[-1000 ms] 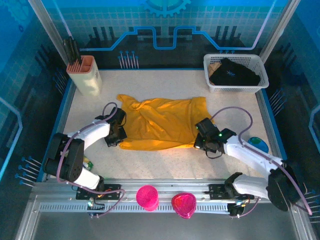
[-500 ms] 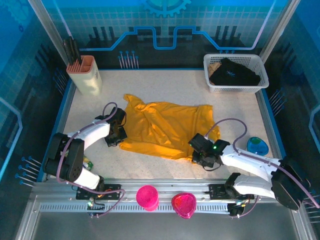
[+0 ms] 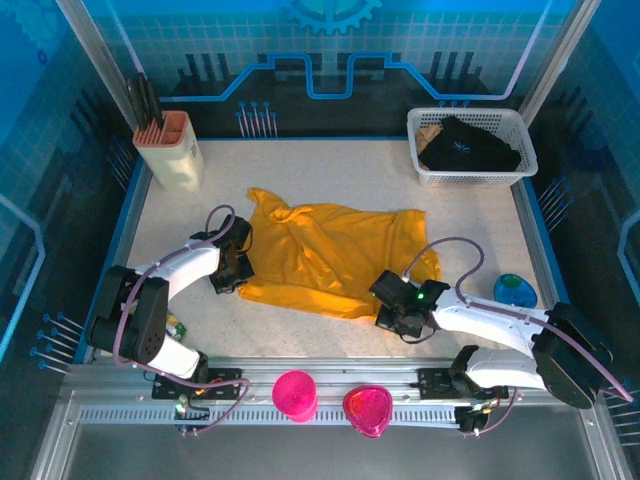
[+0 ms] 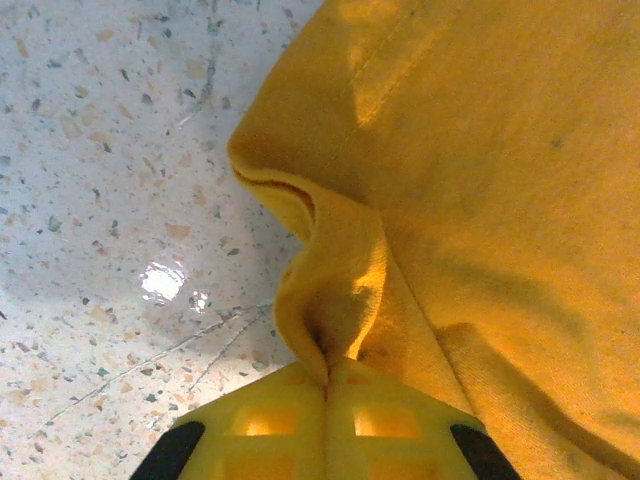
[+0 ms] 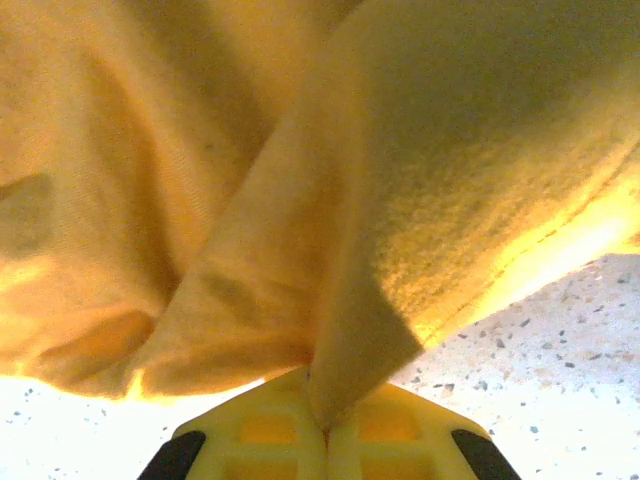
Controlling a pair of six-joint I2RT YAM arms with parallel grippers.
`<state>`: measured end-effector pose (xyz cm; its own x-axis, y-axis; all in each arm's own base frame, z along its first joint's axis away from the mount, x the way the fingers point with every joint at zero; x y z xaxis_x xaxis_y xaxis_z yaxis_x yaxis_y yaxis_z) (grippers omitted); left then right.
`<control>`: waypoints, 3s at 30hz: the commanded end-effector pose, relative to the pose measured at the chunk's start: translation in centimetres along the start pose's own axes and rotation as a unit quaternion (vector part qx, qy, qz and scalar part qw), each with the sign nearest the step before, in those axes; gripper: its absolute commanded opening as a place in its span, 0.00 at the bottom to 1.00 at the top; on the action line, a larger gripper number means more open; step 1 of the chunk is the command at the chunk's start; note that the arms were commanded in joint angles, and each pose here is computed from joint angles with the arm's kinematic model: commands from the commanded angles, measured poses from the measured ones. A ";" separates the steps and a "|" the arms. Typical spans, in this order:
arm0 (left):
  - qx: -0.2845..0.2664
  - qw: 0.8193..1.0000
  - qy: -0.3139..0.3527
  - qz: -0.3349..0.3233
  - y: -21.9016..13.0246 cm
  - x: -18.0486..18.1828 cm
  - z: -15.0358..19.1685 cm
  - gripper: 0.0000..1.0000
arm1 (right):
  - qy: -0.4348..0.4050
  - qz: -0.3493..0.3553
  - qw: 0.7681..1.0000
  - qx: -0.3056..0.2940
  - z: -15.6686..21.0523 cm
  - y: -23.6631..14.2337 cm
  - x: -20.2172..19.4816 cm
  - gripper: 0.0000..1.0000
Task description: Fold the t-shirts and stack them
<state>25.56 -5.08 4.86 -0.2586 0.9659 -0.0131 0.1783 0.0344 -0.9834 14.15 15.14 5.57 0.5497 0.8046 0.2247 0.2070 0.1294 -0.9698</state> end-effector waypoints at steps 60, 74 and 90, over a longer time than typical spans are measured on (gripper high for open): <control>-0.009 1.000 0.009 0.007 -1.8 0.3 0.4 0.00 | -0.052 -0.080 0.995 -0.042 -10.1 -6.9 7.3 0.60; -0.107 0.994 0.022 0.008 -12.2 -0.2 -4.8 0.78 | -0.113 -0.014 0.993 -0.012 -17.0 1.7 12.8 0.39; -0.104 0.994 -0.009 0.037 -2.9 -6.7 -21.9 0.67 | -0.088 0.002 0.996 0.001 -17.7 3.7 10.9 0.30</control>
<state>45.33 -6.76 11.27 -0.2413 0.9690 -0.0529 0.3553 0.0374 -0.9340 35.76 14.79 6.34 0.3999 0.8928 0.2074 0.2223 0.1251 -0.9669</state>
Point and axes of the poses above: each hand's point on the last joint's axis, 136 mm out from that joint toward the fingers, its own y axis out along the fingers, its own x axis along the line the jaws close on, z = x × y, the point moved 3 cm from there along -y, back along the fingers, and after that the axes turned 14 degrees about y, right-handed, at the moved point
